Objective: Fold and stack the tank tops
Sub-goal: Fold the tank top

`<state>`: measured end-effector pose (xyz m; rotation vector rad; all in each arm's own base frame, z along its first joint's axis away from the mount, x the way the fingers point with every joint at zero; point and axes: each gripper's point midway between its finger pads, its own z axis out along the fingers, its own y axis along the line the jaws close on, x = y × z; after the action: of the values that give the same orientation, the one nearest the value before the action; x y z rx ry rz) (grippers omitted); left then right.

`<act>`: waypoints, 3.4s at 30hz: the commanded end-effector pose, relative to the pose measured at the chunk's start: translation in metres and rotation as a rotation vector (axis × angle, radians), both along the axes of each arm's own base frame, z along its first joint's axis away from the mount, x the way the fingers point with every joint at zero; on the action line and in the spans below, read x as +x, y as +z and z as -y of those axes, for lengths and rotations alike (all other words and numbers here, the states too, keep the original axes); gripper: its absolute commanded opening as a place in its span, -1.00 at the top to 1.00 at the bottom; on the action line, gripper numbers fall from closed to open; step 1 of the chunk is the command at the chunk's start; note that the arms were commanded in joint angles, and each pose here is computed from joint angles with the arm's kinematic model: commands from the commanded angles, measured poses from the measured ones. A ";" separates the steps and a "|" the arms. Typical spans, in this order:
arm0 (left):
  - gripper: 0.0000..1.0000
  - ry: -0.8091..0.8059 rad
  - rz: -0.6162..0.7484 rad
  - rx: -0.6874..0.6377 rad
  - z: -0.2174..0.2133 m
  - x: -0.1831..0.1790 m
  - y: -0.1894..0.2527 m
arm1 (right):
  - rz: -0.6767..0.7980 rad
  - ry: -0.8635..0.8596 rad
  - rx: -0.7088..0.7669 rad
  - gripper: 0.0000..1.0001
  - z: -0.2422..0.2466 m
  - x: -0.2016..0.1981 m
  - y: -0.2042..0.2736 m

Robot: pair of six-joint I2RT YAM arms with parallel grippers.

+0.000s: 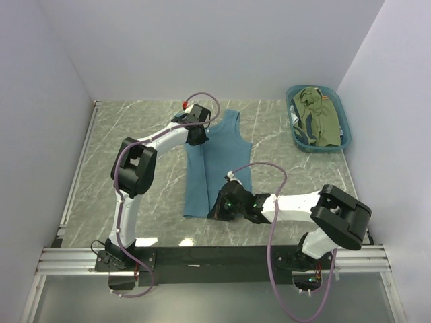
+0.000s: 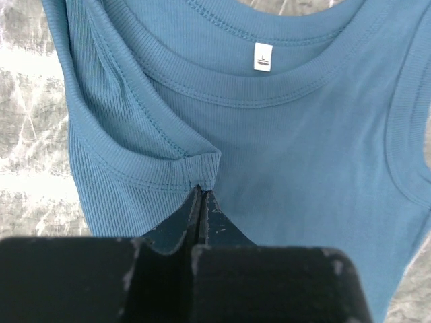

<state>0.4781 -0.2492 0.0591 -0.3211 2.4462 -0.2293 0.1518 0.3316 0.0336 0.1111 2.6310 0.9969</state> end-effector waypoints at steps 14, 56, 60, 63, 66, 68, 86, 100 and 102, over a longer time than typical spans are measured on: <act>0.26 -0.103 0.139 -0.103 0.032 0.027 0.042 | 0.117 -0.137 -0.057 0.40 0.046 0.012 0.030; 0.27 -0.340 -0.060 -0.268 0.106 -0.192 0.015 | 0.169 -0.432 -0.321 0.11 0.177 0.297 0.023; 0.30 -0.356 -0.101 -0.216 0.100 -0.214 0.000 | 0.143 -0.437 -0.375 0.13 0.181 0.306 0.008; 0.34 -0.347 -0.133 -0.201 0.091 -0.224 -0.008 | 0.142 -0.447 -0.398 0.16 0.184 0.312 0.005; 0.36 -0.340 -0.153 -0.178 0.082 -0.230 -0.013 | 0.137 -0.445 -0.419 0.21 0.185 0.320 0.001; 0.36 -0.331 -0.165 -0.151 0.075 -0.233 -0.015 | 0.139 -0.450 -0.430 0.29 0.186 0.325 0.000; 0.36 -0.428 -0.190 -0.015 0.044 -0.238 0.004 | 0.077 -0.501 -0.444 1.00 0.209 0.255 -0.011; 0.05 -0.682 -0.144 -0.248 0.142 -0.335 0.045 | 0.093 -0.506 -0.334 1.00 0.217 0.221 0.003; 0.05 -0.690 -0.152 -0.233 0.151 -0.349 0.037 | 0.091 -0.507 -0.331 1.00 0.220 0.224 0.005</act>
<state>0.1437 -0.3780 0.0964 0.4583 2.6063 -0.7582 0.3579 0.1123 0.0180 0.6101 2.5153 0.3352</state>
